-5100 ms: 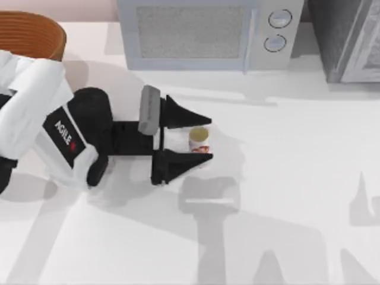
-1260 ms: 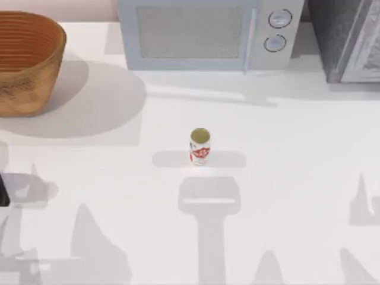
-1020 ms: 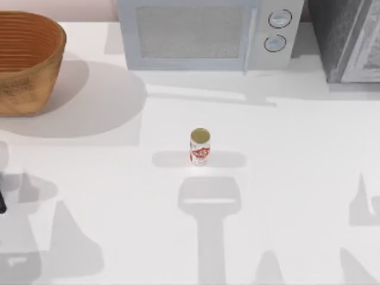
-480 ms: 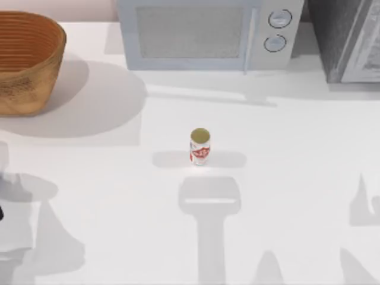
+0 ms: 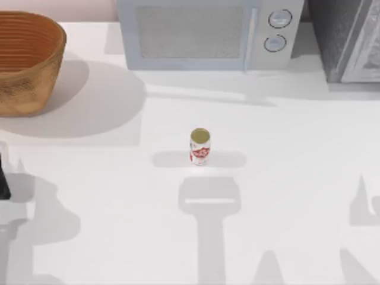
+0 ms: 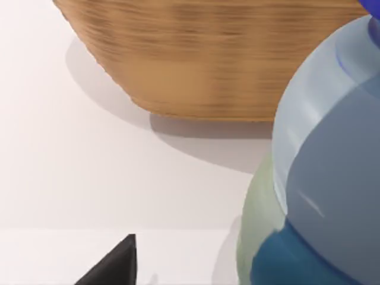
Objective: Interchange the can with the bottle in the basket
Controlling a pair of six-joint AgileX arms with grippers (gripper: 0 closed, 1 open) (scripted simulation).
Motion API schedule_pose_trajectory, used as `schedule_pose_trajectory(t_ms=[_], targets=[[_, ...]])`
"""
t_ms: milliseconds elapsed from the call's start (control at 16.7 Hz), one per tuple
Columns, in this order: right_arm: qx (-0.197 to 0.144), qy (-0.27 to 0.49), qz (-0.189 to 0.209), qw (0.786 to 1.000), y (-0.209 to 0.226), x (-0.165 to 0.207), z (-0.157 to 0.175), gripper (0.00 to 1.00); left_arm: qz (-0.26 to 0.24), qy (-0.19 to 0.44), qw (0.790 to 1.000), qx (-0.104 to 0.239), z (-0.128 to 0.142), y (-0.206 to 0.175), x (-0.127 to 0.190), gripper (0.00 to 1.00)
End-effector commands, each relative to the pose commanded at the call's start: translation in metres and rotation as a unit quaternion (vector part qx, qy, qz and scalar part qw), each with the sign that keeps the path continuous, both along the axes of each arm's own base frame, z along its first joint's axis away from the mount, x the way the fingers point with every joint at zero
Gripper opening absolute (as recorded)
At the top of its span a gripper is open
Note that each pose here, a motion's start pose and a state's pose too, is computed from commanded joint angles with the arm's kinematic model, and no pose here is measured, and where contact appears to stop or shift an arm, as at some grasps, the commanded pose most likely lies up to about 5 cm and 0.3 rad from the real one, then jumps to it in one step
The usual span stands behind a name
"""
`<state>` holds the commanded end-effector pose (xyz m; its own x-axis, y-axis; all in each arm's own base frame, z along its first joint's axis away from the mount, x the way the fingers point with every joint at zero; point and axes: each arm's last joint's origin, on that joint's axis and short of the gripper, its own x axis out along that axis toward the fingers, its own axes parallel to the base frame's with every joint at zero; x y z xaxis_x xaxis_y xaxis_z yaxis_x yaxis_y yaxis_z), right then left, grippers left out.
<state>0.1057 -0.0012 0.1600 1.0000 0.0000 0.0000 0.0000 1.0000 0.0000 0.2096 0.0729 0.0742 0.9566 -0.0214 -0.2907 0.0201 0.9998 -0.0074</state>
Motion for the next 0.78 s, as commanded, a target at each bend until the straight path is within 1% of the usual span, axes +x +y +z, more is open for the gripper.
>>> schedule_pose_trajectory(t_ms=[180,420,780], targets=[[0.0,0.0,0.0,1.0,0.0,0.0,0.0,1.0,0.0,-0.002,1.0,0.001,-0.006,-0.002,0.017,1.0],[0.0,0.0,0.0,1.0,0.0,0.0,0.0,1.0,0.0,-0.003,1.0,0.001,-0.006,-0.002,0.018,1.0],[0.0,0.0,0.0,1.0,0.0,0.0,0.0,1.0,0.0,-0.003,1.0,0.001,-0.006,-0.002,0.018,0.55]])
